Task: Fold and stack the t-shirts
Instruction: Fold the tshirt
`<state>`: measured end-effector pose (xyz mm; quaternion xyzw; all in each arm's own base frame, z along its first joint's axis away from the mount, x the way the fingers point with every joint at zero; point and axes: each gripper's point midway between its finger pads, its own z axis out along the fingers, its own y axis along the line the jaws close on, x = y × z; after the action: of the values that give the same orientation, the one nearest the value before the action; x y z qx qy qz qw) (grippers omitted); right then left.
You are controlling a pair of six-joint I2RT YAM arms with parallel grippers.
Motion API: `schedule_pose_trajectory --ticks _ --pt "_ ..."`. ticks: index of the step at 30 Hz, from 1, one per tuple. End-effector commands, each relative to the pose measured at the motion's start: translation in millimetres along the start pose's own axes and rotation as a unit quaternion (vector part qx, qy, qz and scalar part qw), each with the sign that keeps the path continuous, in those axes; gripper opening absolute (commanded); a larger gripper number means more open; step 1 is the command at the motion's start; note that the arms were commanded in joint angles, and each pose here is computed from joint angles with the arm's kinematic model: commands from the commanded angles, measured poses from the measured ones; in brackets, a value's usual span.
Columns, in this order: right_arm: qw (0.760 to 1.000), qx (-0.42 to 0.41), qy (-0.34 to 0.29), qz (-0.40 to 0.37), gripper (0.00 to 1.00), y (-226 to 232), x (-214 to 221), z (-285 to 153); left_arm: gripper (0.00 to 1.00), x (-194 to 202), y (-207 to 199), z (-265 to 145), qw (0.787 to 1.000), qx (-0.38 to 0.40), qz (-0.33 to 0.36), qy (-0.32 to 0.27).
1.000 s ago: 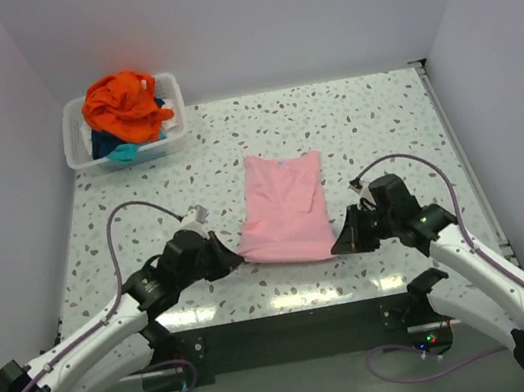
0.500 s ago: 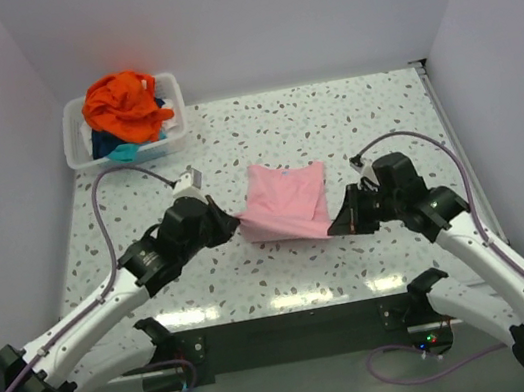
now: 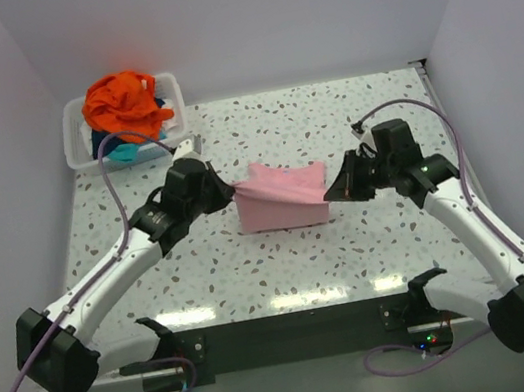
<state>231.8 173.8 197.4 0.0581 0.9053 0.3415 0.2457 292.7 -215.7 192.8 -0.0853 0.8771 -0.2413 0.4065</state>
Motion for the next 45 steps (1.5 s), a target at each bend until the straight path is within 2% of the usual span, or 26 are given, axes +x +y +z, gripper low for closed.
schedule_pose_trajectory --ticks 1,10,22,24,34,45 --pt "1.0 -0.014 -0.004 -0.006 0.0 5 -16 0 0.0 -42 -12 8 0.998 0.016 0.02 -0.049" --pt "0.999 -0.033 -0.012 0.025 0.0 -1 -50 18 0.0 -59 -17 58 0.999 0.013 0.038 -0.025" --pt "0.995 -0.037 -0.014 0.092 0.0 -38 -90 59 0.0 -70 -17 133 0.999 0.017 0.049 0.009" --pt "0.994 -0.044 -0.013 0.098 0.0 -41 -97 65 0.0 -62 -11 148 0.998 0.012 0.049 0.029" --pt "0.99 -0.034 0.001 0.136 0.0 -76 -128 110 0.0 -62 1 204 0.998 0.004 0.046 0.05" --pt "0.985 0.001 0.018 0.171 0.0 -122 -133 145 0.0 -39 10 249 0.994 0.01 0.055 0.091"
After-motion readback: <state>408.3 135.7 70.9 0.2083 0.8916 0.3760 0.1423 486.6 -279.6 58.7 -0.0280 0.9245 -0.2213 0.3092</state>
